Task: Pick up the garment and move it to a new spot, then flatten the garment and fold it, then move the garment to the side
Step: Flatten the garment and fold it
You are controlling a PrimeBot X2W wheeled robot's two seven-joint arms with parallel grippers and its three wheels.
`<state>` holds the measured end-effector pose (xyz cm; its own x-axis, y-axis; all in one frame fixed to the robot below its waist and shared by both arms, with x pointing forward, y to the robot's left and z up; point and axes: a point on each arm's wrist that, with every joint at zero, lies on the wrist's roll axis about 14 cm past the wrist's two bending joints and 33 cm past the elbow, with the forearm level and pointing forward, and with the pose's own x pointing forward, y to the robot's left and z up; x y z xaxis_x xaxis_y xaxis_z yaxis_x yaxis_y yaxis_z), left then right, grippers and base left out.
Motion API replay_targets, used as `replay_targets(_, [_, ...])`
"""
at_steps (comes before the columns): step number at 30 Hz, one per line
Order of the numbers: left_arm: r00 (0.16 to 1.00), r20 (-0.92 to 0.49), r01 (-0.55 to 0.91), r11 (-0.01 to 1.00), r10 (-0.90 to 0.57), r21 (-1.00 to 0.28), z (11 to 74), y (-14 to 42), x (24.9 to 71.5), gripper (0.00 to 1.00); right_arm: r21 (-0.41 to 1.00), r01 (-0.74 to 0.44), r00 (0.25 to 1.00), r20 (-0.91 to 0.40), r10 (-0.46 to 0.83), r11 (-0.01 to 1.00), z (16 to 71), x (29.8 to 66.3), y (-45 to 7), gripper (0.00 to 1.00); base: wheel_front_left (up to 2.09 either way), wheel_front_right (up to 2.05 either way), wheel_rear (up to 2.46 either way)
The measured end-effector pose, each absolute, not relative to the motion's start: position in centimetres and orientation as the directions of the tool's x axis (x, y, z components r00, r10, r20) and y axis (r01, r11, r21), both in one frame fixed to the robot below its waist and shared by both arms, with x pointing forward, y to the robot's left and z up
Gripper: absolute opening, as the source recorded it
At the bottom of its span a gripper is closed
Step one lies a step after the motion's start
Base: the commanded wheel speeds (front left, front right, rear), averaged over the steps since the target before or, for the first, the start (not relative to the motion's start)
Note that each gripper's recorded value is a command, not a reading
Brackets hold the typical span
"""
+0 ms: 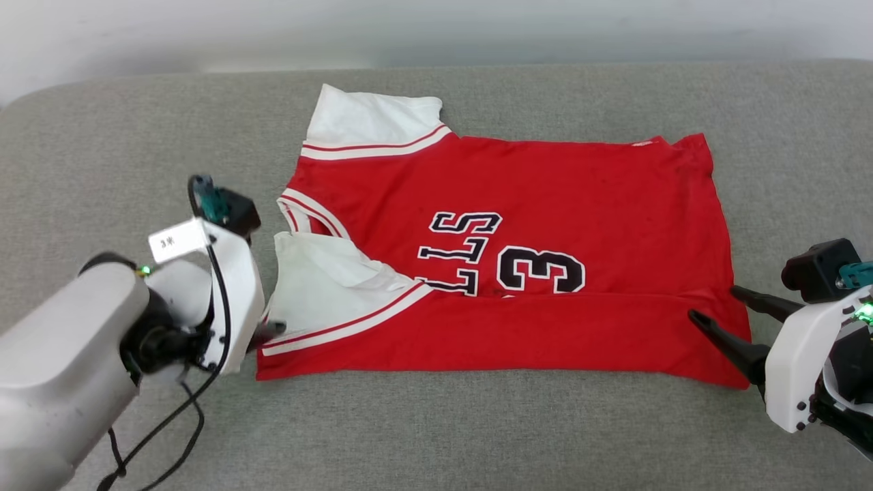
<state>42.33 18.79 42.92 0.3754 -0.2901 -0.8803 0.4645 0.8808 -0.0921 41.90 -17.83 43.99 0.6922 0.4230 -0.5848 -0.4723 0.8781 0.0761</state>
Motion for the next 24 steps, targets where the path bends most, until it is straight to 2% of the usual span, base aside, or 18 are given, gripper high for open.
replay_targets(6, [0.232, -0.936, 0.453, 0.881, -0.265, -0.137, 38.7, 19.0, 39.8, 1.0, 0.091, -0.457, 0.68, -0.605, 0.413, 0.885, 43.1, 41.8, -18.1, 1.0, 0.0, 0.0, 0.0])
replay_targets(11, [0.183, -0.949, 0.452, 0.88, -0.255, -0.149, 37.0, 19.1, 39.2, 1.0, 0.096, -0.452, 0.675, -0.613, 0.41, 0.887, 42.8, 41.9, -18.1, 1.0, 0.0, 0.0, 0.0])
replay_targets(12, [0.185, -0.948, 0.455, 0.878, -0.259, -0.152, 37.0, 19.0, 39.2, 0.41, 0.093, -0.453, 0.678, -0.61, 0.41, 0.887, 42.9, 42.0, -18.1, 1.0, 0.0, 0.0, 0.0])
replay_targets(13, [0.191, -0.946, 0.459, 0.876, -0.262, -0.15, 36.9, 18.9, 39.3, 0.0, 0.088, -0.456, 0.68, -0.608, 0.41, 0.886, 43.1, 42.2, -18.1, 1.0, 0.0, 0.0, 0.0])
replay_targets(20, [0.28, -0.915, 0.473, 0.871, -0.292, -0.133, 38.5, 18.6, 40.0, 0.0, -0.014, -0.492, 0.693, -0.611, 0.382, 0.87, 46.7, 43.6, -19.2, 1.0, 0.0, 0.0, 0.0])
replay_targets(24, [0.328, -0.895, 0.487, 0.866, -0.303, -0.115, 39.9, 18.7, 40.2, 0.0, -0.049, -0.513, 0.624, -0.706, 0.333, 0.857, 47.8, 43.1, -20.3, 1.0, 0.0, 0.0, 0.0])
